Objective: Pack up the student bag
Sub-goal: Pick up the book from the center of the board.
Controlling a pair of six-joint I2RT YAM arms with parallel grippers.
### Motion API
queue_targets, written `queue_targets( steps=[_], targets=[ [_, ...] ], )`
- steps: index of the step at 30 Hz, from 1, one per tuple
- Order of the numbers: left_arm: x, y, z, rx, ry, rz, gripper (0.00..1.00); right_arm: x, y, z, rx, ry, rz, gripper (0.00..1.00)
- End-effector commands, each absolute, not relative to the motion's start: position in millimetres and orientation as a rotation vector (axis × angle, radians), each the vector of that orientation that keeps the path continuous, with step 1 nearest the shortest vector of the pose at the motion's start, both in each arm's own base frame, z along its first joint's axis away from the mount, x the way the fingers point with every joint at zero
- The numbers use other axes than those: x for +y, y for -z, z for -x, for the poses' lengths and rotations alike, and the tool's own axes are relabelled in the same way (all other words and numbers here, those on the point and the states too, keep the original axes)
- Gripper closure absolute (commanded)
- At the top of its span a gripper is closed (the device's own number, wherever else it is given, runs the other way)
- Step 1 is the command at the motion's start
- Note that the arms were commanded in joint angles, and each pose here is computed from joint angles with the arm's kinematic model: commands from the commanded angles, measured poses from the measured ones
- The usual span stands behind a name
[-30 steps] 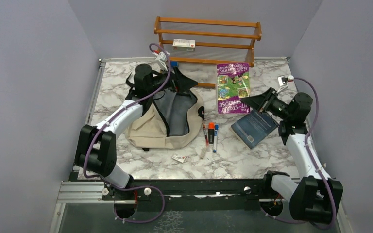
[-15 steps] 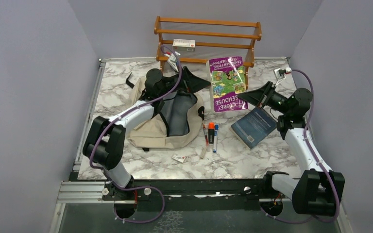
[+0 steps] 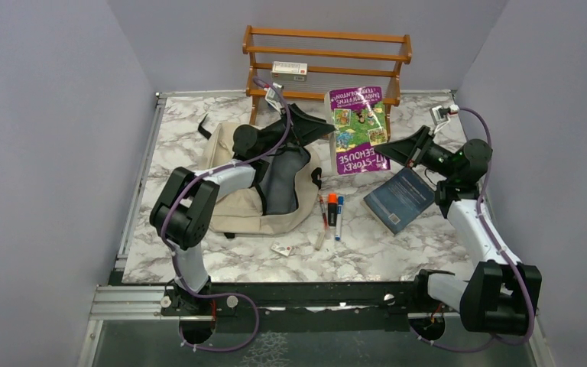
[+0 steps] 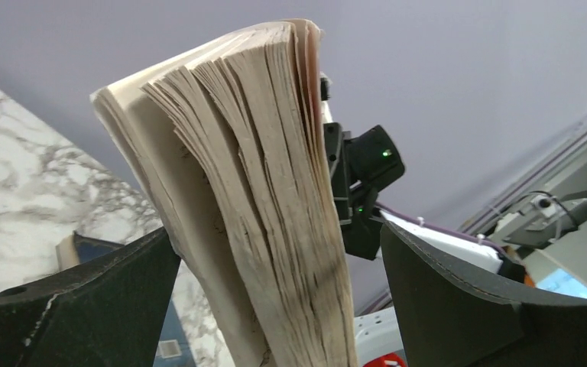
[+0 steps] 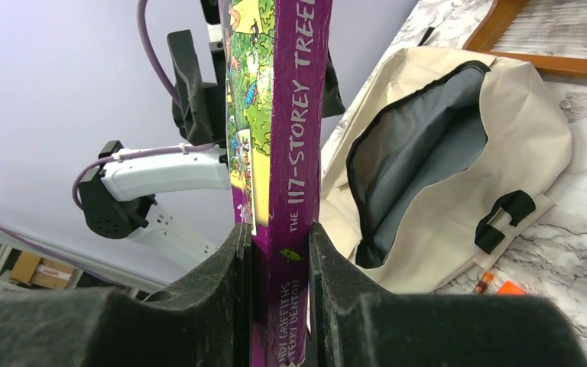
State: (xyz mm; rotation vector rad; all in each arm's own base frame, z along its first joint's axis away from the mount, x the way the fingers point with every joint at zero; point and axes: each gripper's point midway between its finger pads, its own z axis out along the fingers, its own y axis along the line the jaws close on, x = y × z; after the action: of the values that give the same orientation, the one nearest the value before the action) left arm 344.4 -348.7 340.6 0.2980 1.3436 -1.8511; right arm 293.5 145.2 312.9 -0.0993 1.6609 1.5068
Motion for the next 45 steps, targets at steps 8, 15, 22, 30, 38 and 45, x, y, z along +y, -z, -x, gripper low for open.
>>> queue_targets(
  steps=[8,15,22,30,38,45],
  targets=[
    [-347,-364,-322,1.205,1.923,-0.361,0.01,146,-314,-297,1.652,-1.469,0.149,1.00],
    [-361,-353,-332,1.302,1.867,-0.367,0.01,148,-320,-292,1.646,-1.461,0.215,1.00],
    [-366,-354,-335,1.328,1.863,-0.386,0.37,148,-321,-292,1.654,-1.426,0.260,1.00],
    [-372,-359,-334,1.333,1.912,-0.421,1.00,146,-324,-293,1.651,-1.359,0.288,0.92],
    [-362,-392,-336,1.248,1.907,-0.394,1.00,135,-330,-299,1.587,-1.256,0.156,0.40],
    [-339,-443,-341,1.042,1.882,-0.284,1.00,119,-344,-307,1.417,-1.273,-0.096,0.23]
  ],
)
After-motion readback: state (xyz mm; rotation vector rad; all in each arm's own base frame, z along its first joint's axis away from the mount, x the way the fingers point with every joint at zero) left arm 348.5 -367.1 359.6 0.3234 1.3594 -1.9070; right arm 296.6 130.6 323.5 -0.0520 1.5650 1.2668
